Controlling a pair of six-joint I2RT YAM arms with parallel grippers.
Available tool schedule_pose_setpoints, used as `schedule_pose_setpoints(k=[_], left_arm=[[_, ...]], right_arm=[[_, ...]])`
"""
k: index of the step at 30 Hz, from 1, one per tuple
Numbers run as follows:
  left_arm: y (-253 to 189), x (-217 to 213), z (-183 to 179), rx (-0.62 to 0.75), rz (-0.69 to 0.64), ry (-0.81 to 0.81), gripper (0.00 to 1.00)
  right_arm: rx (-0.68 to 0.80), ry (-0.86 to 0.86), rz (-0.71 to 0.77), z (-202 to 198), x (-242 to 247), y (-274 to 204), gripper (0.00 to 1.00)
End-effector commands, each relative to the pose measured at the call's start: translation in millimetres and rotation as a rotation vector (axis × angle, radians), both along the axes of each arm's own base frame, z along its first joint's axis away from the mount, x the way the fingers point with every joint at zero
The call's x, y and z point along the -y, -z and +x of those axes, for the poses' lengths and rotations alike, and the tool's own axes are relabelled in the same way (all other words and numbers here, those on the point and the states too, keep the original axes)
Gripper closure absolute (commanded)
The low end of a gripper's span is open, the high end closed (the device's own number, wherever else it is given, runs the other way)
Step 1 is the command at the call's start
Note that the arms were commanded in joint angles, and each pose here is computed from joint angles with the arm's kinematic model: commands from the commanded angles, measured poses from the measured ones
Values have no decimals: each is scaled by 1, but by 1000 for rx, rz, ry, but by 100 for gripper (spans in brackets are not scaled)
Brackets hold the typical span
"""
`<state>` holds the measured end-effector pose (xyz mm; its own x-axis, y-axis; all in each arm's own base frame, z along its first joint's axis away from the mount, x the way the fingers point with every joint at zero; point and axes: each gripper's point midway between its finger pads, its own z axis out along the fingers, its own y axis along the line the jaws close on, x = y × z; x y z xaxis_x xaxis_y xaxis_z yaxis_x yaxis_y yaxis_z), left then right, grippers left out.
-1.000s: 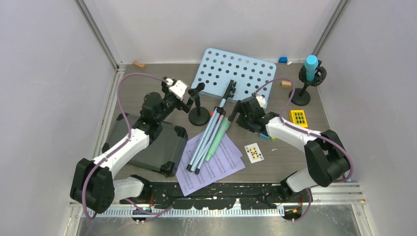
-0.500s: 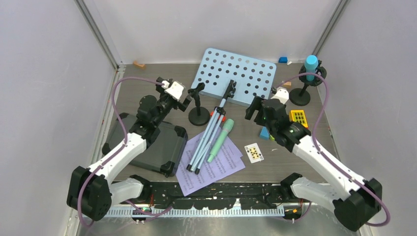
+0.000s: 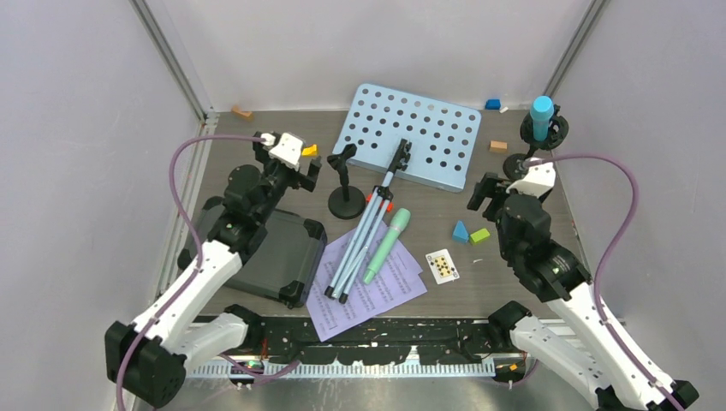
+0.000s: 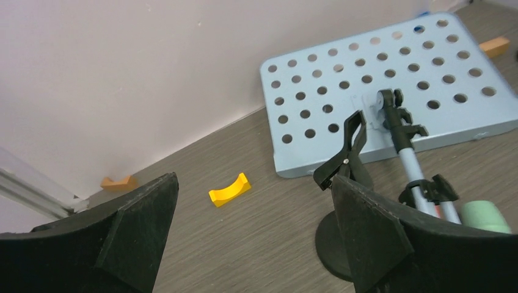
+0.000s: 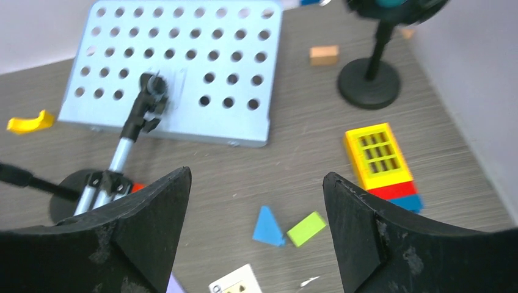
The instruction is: Pack up the instrument practice props
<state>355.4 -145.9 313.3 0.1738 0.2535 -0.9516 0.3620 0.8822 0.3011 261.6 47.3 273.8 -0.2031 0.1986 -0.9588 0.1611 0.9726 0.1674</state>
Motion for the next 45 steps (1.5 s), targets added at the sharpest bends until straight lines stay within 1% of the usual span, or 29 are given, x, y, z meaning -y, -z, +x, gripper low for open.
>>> schedule_pose_setpoints(k=[1,5,6,7,8,9,10,11,12,13,14,15,16,17,18,19,20,21,22,25,29,35,40,45], left_arm=[[-37,-5,-41,-106,-155,31,0],[-17,-20,-81,-243,-248,9,0],[-10,-22,-91,-260,-251,19,0],[-3,-26,-101,-275,-248,20,0],[2,-30,-110,-283,-249,19,0],[11,-34,-118,-297,-249,16,0],[16,-38,-125,-302,-252,8,0],[22,-42,-132,-308,-258,1,0],[28,-45,-138,-311,-259,-3,0],[32,-48,-143,-306,-260,-4,0],[36,-51,-147,-299,-260,-7,0],[41,-54,-150,-296,-258,-14,0],[46,-56,-152,-297,-252,-17,0],[51,-57,-154,-304,-242,-18,0],[54,-57,-156,-310,-229,-16,0],[58,-58,-157,-320,-219,-18,0],[61,-59,-158,-327,-208,-19,0],[65,-59,-158,-340,-189,-19,0],[66,-59,-158,-346,-174,-18,0],[70,-60,-160,-379,-152,-24,0],[66,-59,-163,-402,-201,-26,0],[74,-54,-166,-461,-213,-17,0],[73,-57,-165,-450,-220,-30,0],[71,-61,-169,-431,-227,-39,0]], right_arm=[[100,137,-135,-3,36,-35,16],[128,168,-253,2,45,-46,16],[149,178,-265,4,46,-48,15],[147,173,-327,5,48,-49,15],[177,178,-337,8,47,-51,15],[177,171,-400,8,49,-52,15],[219,178,-401,11,48,-58,14],[219,177,-452,12,49,-59,14],[249,189,-456,14,50,-65,14],[237,191,-512,17,50,-64,14],[251,215,-518,19,52,-68,14],[223,233,-571,22,54,-65,13],[239,252,-575,24,55,-70,13],[214,256,-629,28,55,-67,13],[226,267,-653,31,55,-72,13],[256,279,-646,32,54,-76,12],[250,278,-680,34,53,-76,12],[276,288,-674,35,53,-79,12],[270,288,-701,38,53,-79,12],[302,318,-713,44,57,-82,12],[305,330,-743,53,65,-79,11],[326,373,-697,61,88,-75,11],[383,390,-644,71,100,-74,12],[387,386,-633,88,103,-67,12]])
